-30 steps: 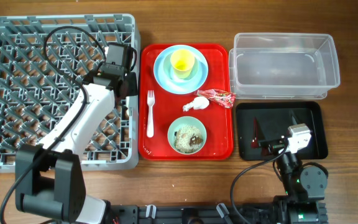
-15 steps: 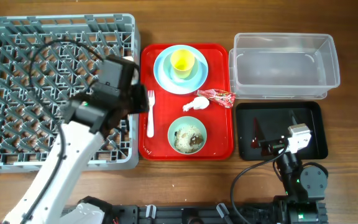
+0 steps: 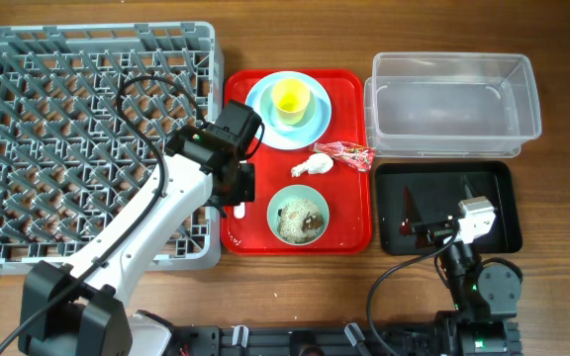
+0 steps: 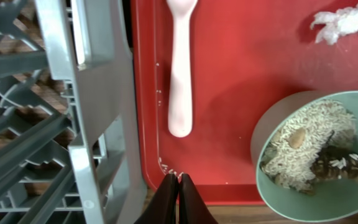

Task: Sort waste into correct bins and load items into the dishwasher rack
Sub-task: 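Move the left gripper to the white fork and grasp it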

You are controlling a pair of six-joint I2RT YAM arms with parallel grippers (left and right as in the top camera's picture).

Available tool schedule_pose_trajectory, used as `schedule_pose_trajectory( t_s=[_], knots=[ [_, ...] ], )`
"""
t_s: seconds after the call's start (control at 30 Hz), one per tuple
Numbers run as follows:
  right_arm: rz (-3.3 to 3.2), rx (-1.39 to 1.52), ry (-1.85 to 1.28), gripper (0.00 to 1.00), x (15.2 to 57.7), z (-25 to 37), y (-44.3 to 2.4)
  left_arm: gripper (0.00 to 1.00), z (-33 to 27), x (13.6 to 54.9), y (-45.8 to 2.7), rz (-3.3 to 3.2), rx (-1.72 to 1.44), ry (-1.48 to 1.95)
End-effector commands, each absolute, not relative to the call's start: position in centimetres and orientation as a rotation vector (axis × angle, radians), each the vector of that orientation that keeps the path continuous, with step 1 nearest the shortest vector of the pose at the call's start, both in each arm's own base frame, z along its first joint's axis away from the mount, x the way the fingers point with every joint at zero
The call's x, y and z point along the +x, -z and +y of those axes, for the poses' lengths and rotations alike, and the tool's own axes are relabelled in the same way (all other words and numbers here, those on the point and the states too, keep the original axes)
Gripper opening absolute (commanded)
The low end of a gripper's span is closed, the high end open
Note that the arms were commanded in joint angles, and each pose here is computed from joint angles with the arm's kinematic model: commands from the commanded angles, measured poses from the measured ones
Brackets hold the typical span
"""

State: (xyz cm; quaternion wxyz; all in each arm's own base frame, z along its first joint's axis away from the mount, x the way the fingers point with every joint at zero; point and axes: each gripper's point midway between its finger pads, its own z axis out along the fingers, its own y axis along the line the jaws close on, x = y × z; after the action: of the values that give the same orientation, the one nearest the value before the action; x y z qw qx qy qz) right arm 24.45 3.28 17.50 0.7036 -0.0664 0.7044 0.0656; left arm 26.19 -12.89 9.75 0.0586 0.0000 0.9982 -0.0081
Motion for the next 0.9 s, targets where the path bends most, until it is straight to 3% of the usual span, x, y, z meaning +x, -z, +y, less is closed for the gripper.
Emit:
schedule_pose_trajectory(
  t_s=[0.0,0.47,0.73,0.87],
  knots=[
    [1.556,-0.138,-0.141,1.0,24.4,3.1,-17.7,0.04,-11.7,25.1,-8.2,3.061,-0.025,-0.06],
    [1.556,-0.138,-0.141,1.0,24.4,3.1,-17.7,0.06,-7.9,21.7,-7.5,3.157,-0.005,-0.347],
    [1.556,-0.138,-0.141,1.0,24.4,3.1,-17.7,0.32,-12.9,27.8,-8.3,2.95,-0.05,0.018],
    [1.556,-0.138,-0.141,1.0,24.4,3.1,-17.7,0.33,-14.1,30.9,-8.9,2.811,-0.178,0.103]
  ],
)
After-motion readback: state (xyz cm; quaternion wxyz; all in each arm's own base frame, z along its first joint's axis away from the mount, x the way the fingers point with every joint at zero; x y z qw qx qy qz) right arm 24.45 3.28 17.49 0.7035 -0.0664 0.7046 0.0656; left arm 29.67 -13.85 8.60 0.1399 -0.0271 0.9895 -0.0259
